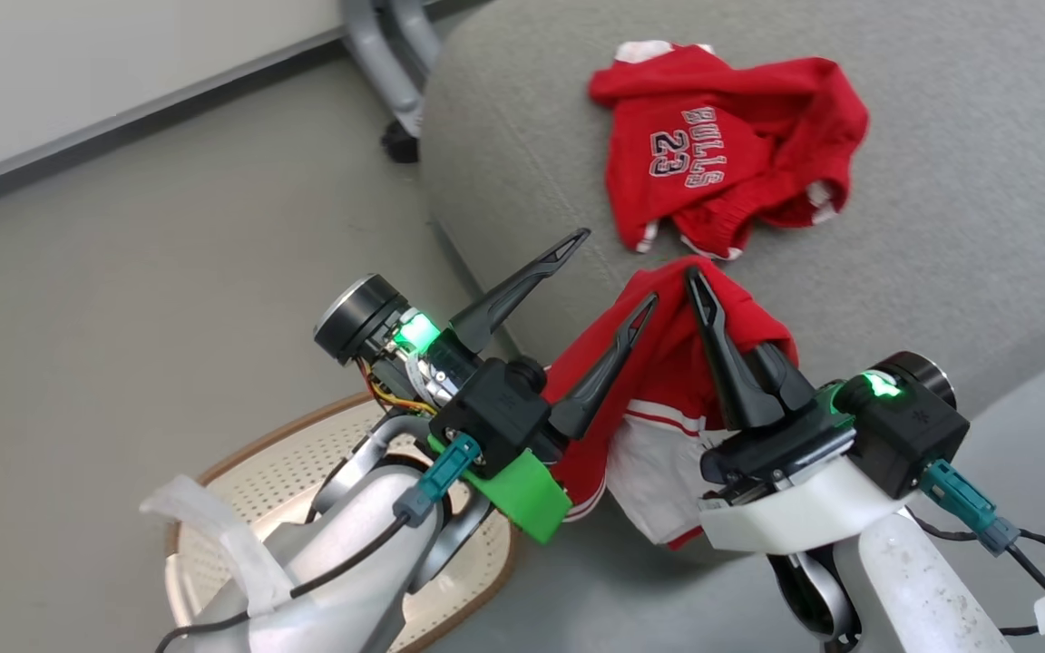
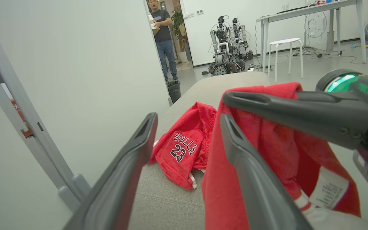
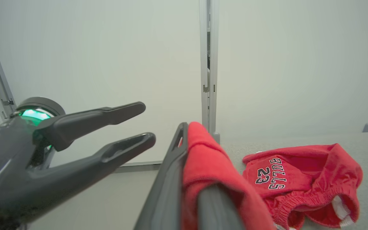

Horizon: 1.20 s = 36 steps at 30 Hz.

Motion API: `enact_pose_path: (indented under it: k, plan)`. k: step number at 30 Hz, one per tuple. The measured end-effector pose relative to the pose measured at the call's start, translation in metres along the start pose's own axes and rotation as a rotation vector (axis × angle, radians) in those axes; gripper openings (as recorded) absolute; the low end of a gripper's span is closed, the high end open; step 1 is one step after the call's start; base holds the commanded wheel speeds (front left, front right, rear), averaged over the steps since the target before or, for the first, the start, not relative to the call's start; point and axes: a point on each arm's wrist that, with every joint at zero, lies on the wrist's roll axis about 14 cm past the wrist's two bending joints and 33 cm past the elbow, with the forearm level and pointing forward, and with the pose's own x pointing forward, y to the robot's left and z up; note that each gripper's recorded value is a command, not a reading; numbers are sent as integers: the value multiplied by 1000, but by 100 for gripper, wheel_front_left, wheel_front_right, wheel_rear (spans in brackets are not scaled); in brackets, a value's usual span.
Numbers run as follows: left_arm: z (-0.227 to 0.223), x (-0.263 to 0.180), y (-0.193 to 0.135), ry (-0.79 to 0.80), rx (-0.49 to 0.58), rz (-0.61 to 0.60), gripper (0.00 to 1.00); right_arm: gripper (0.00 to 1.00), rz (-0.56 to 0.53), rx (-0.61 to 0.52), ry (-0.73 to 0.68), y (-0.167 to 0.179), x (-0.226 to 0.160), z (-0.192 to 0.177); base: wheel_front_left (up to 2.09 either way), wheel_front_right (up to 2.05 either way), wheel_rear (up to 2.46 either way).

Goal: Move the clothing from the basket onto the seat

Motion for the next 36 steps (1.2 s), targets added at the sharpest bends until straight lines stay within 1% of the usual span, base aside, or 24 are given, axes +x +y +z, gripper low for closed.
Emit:
enact_pose_path:
  k: [4, 6, 8, 10, 12, 13, 19, 22, 25, 29, 33, 36]
  plan:
    - [-11, 7, -11, 21, -37, -61, 100, 0, -76, -28, 5, -20, -9, 3, 0, 0, 0]
    - [-19, 8, -12, 40, -62, -75, 100, 0, -104, -41, 6, -28, -9, 4, 0, 0, 0]
    - [-32, 6, -9, 68, -91, -88, 100, 0, -142, -64, -4, -41, -6, 7, 0, 0, 0]
    - [-40, 6, -8, 83, -142, -88, 100, 0, -156, -86, -28, -49, 3, 14, 0, 0, 0]
    - [-49, 4, -6, 102, -182, -94, 100, 0, -162, -103, -60, -56, 15, 22, 0, 0, 0]
    - [-63, 0, -3, 137, -226, -97, 100, 0, -159, -134, -99, -62, 33, 31, 0, 0, 0]
    - [-100, -12, 18, 194, -262, -86, 100, 0, -130, -217, -250, -76, 92, 64, 0, 0, 0]
    - [-127, -23, 28, 226, -307, -65, 100, 0, -94, -256, -308, -78, 122, 73, 0, 0, 0]
    - [-149, -34, 35, 248, -343, -43, 100, 0, -70, -292, -331, -80, 146, 71, 0, 0, 0]
    - [-173, -46, 43, 250, -371, -12, 100, 0, -85, -325, -323, -94, 166, 57, 0, 0, 0]
    - [-196, -61, 45, 266, -391, 6, 100, 0, -167, -323, -282, -125, 171, 32, 0, 0, 0]
    - [-214, -73, 45, 298, -393, 11, 100, 0, -260, -308, -231, -154, 162, 8, 0, 0, 0]
